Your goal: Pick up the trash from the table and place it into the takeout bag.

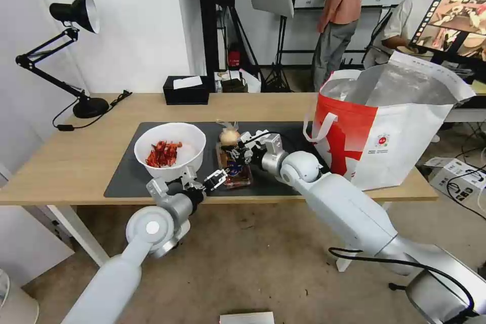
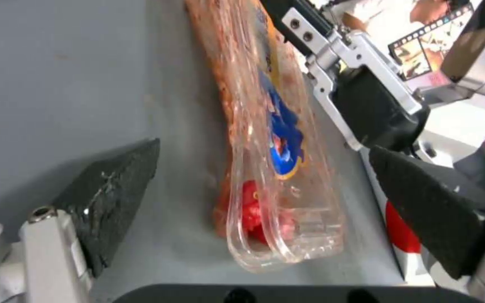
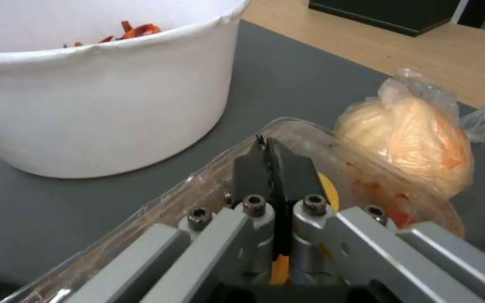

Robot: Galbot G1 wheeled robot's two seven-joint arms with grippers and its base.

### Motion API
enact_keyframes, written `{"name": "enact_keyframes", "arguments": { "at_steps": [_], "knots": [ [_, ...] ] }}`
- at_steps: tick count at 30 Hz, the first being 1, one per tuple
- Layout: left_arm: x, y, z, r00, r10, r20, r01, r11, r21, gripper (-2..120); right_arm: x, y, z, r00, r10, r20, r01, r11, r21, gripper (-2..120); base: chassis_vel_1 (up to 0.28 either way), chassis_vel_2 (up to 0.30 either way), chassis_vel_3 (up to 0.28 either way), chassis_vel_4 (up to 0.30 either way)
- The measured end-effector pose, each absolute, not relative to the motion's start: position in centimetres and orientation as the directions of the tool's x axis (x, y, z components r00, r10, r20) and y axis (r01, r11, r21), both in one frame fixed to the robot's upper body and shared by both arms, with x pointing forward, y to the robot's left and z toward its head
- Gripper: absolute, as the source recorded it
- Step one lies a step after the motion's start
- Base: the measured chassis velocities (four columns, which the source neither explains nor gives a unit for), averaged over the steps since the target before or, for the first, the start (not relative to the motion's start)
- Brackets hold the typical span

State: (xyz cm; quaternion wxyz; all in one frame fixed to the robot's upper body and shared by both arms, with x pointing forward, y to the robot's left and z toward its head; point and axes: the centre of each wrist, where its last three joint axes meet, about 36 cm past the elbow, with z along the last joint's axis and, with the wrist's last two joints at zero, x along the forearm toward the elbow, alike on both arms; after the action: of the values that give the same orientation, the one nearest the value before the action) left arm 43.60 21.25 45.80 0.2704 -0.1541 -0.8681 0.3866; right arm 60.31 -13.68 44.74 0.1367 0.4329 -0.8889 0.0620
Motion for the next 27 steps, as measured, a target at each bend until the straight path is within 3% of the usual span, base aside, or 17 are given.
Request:
{"name": "enact_keyframes", "arguments": {
  "at_steps": [20,27],
  "knots": [
    [44.8,20.5,45.5,-0.810,0.471,0.349,0.053,0.652,-0.756,100,60.4,-13.5,44.7,-0.595,-0.748,0.295,-0.781,0.624,0.007,0,0.000,0.000,0.000,0.000],
    [44.7,20.4,45.2,-0.808,0.470,0.356,0.050,0.656,-0.753,80,60.7,-13.9,44.8,-0.605,-0.741,0.291,-0.773,0.634,0.008,0,0.000,0.000,0.000,0.000]
  ]
}}
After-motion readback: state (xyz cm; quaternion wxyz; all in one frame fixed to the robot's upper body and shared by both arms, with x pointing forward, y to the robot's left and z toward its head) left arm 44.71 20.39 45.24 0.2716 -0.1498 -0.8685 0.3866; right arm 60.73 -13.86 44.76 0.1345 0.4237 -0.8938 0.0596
